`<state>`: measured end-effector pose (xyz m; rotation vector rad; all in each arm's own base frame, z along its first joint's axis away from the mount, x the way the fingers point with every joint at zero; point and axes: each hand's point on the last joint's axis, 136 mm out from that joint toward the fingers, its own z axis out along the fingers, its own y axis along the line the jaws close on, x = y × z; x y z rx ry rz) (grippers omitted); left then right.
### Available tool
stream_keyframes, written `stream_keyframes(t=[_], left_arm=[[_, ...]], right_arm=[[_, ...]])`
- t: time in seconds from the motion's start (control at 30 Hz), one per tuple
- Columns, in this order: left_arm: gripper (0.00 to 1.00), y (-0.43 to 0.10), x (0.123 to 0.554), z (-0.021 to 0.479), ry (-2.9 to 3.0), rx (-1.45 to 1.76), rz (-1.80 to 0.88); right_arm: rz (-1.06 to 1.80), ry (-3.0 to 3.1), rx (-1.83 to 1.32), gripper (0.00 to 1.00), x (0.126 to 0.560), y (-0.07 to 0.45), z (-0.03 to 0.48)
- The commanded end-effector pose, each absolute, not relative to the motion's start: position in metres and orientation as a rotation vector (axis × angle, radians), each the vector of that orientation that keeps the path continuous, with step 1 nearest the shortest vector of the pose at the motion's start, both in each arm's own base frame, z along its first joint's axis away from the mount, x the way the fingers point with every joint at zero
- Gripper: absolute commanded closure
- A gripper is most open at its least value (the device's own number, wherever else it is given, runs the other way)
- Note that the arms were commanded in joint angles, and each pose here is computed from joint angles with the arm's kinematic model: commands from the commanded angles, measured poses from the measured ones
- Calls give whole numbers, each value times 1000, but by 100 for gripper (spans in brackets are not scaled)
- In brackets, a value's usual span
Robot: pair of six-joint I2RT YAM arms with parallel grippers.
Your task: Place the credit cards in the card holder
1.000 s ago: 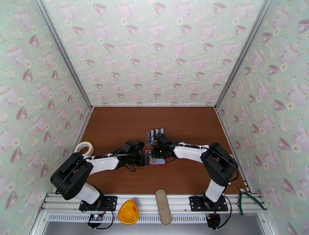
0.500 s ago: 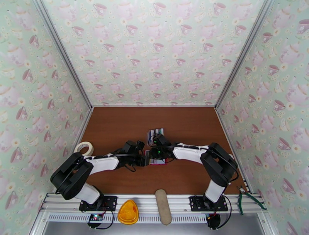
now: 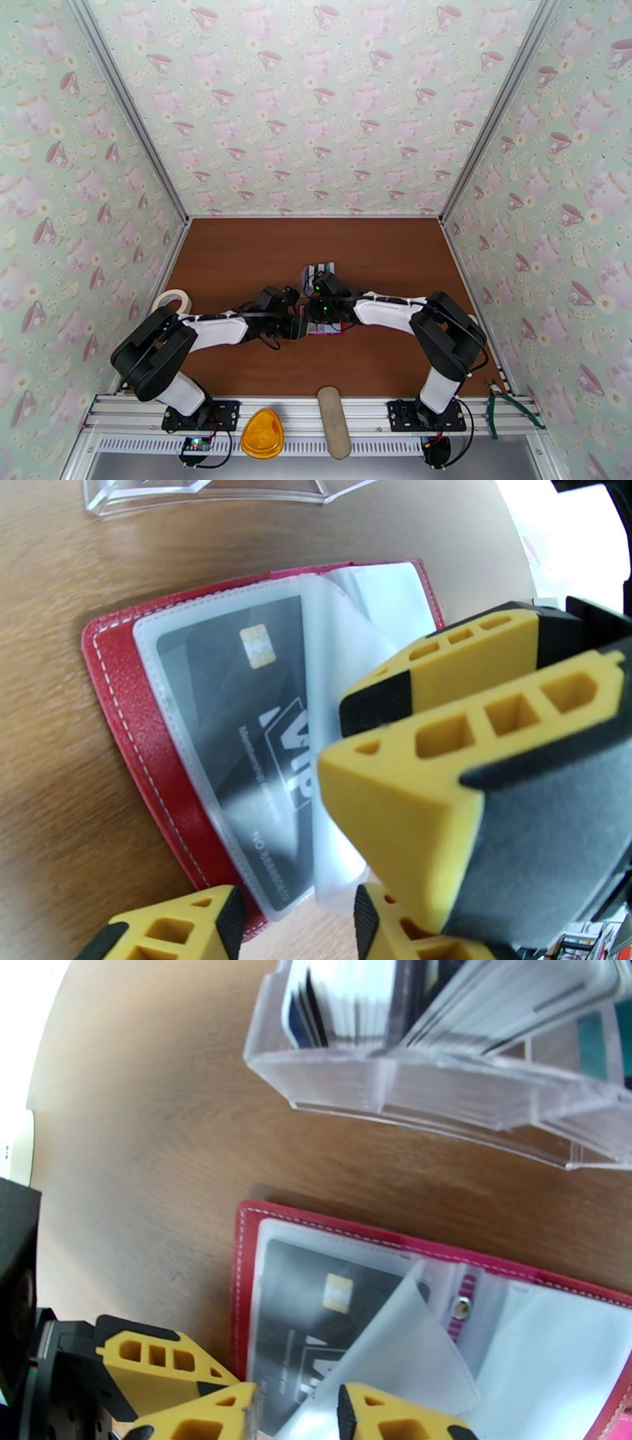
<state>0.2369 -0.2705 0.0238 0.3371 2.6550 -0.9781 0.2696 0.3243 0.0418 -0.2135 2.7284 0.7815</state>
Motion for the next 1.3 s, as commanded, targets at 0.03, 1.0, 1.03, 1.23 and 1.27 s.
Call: stream_keyframes(t=[0.03,1.0,1.03,1.23,1.27], left_arm=[[58,-229,210,-37,2898,276,-665],[88,-236,227,0,2799,276,-676],[87,-236,227,2,2793,279,-681],[77,-239,231,5,2781,298,-685],[77,-239,232,5,2779,295,-686]], right_arm=[[838,2702,-243,66,265,333,59],[801,2695,-128,76,268,291,55],[803,2703,-133,78,266,293,51],[838,2725,-161,84,259,310,40],[844,2725,-164,85,259,313,39]])
